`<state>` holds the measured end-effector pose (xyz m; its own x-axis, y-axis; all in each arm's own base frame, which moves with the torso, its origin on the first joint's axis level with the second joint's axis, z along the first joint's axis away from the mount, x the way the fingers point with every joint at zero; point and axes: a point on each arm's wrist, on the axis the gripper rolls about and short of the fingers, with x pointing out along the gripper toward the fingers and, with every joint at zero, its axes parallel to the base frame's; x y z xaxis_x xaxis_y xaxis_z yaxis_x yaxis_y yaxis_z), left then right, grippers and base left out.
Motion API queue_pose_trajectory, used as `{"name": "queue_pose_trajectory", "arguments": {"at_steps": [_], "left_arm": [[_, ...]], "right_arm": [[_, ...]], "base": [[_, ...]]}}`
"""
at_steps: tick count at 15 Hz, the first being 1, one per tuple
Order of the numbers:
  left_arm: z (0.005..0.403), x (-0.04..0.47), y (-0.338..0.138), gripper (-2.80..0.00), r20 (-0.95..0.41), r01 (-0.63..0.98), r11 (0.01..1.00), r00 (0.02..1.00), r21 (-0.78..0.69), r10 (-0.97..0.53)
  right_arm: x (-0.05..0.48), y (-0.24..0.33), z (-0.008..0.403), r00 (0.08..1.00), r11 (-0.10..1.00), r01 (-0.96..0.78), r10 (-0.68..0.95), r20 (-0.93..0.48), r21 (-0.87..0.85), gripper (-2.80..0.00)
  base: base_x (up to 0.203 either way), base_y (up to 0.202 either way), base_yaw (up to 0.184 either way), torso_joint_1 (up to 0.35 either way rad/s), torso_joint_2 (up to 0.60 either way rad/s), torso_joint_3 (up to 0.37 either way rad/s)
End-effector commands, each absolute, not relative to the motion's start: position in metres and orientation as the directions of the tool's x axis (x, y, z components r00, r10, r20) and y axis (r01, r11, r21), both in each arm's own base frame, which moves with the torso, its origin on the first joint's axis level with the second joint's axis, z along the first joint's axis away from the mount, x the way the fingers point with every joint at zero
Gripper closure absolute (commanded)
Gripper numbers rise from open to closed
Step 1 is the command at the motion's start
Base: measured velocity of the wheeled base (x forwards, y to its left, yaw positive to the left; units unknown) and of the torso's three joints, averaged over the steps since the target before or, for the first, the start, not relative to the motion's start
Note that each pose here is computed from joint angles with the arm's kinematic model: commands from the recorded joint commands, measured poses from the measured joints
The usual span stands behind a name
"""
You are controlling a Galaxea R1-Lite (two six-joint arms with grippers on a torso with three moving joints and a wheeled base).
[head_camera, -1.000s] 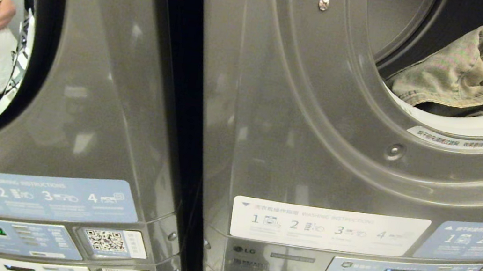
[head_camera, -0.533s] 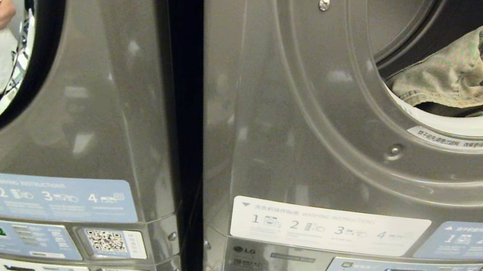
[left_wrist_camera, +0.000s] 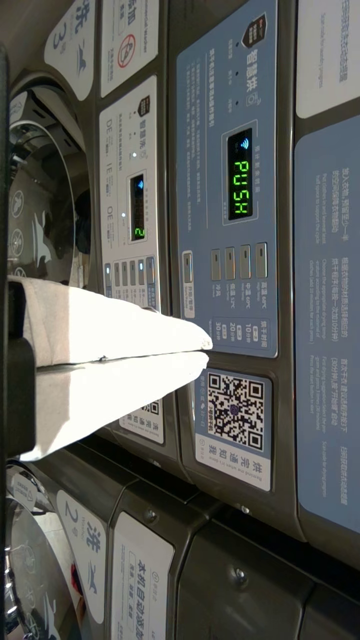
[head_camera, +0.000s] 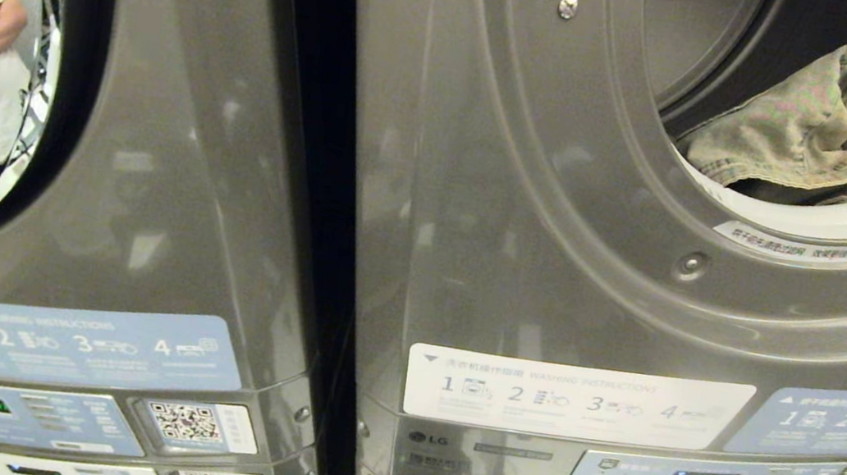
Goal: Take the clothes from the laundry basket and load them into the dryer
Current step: Put the clothes in the dryer, then close the dryer
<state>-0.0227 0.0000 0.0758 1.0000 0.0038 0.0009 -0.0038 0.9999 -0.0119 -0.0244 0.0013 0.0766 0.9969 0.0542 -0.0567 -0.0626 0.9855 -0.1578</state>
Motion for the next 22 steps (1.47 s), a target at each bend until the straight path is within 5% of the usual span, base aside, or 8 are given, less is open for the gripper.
{"name": "queue_pose_trajectory", "arguments": {"at_steps": [1, 22], "left_arm": [[0.0754, -0.0226, 0.0000, 0.00, 0.000, -0.005, 1.000, 1.000, -0.012, 0.005], [0.0756, -0.0226, 0.0000, 0.00, 0.002, -0.005, 1.000, 1.000, -0.008, 0.005]], "right_arm": [[-0.0253, 0.0013, 0.0762, 0.998, 0.987, -0.058, 0.052, -0.045, -0.152, -2.80], [-0.0228, 0.0007, 0.0755, 1.000, 0.990, -0.023, 0.023, 0.000, -0.136, -2.80]], "base": [[0.000, 0.000, 0.000, 0.000, 0.00, 0.000], [-0.003, 0.000, 0.000, 0.001, 0.00, 0.000]]}}
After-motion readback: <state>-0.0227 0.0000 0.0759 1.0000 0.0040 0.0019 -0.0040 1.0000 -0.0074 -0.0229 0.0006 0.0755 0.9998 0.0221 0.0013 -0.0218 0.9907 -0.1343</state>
